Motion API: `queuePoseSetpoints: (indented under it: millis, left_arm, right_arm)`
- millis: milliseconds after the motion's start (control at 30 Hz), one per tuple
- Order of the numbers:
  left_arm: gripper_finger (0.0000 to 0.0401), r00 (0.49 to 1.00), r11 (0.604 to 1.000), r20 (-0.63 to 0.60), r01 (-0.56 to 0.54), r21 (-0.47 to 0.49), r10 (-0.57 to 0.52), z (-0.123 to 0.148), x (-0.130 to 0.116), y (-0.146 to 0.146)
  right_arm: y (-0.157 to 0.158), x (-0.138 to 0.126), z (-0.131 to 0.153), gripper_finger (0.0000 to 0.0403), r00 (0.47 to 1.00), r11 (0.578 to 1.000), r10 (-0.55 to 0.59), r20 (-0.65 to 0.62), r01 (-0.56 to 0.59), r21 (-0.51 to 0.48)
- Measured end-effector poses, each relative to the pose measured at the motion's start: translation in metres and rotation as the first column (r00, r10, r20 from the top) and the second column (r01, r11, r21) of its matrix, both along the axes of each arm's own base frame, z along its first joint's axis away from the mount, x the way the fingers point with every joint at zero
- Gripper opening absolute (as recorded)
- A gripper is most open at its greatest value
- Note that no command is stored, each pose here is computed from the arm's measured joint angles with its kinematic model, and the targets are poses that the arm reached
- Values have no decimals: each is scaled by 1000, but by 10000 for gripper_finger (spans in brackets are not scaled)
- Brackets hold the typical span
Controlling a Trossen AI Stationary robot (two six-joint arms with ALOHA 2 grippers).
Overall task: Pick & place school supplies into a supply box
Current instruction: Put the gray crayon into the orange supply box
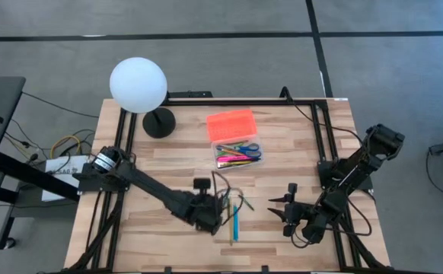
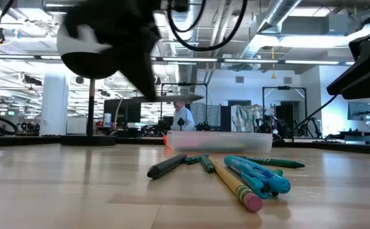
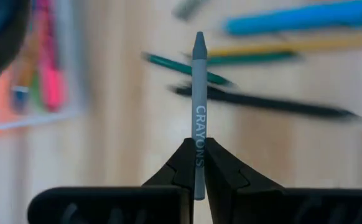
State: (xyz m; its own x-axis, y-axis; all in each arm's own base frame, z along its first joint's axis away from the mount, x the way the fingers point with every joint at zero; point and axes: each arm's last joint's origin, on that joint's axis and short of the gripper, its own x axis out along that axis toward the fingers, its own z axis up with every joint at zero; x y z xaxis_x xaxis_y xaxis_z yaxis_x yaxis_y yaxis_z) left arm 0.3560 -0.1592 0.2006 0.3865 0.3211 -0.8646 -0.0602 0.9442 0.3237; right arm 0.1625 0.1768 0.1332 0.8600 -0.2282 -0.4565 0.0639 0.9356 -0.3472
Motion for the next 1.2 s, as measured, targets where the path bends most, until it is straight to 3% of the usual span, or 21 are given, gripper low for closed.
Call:
queuePoseSetpoints:
  millis: [133, 300, 667, 1200]
  left_arm:
    - [10, 998, 997, 32, -56, 62, 54, 2, 17, 35]
    - [13, 992, 992, 71, -106, 72, 100, 4, 39, 88]
    - [14, 982, 989, 117, -145, -32, 148, 8, 57, 175]
    - [27, 989, 992, 79, -121, -24, 122, 7, 53, 219]
  right_arm:
    - [0, 0, 0, 134, 1000, 1000, 0, 0, 0, 1]
    - [0, 0, 0, 134, 1000, 1000, 0, 0, 0, 1]
    - [0, 0, 0, 134, 1000, 1000, 0, 0, 0, 1]
    - [0, 0, 0, 134, 1000, 1000, 0, 0, 0, 1]
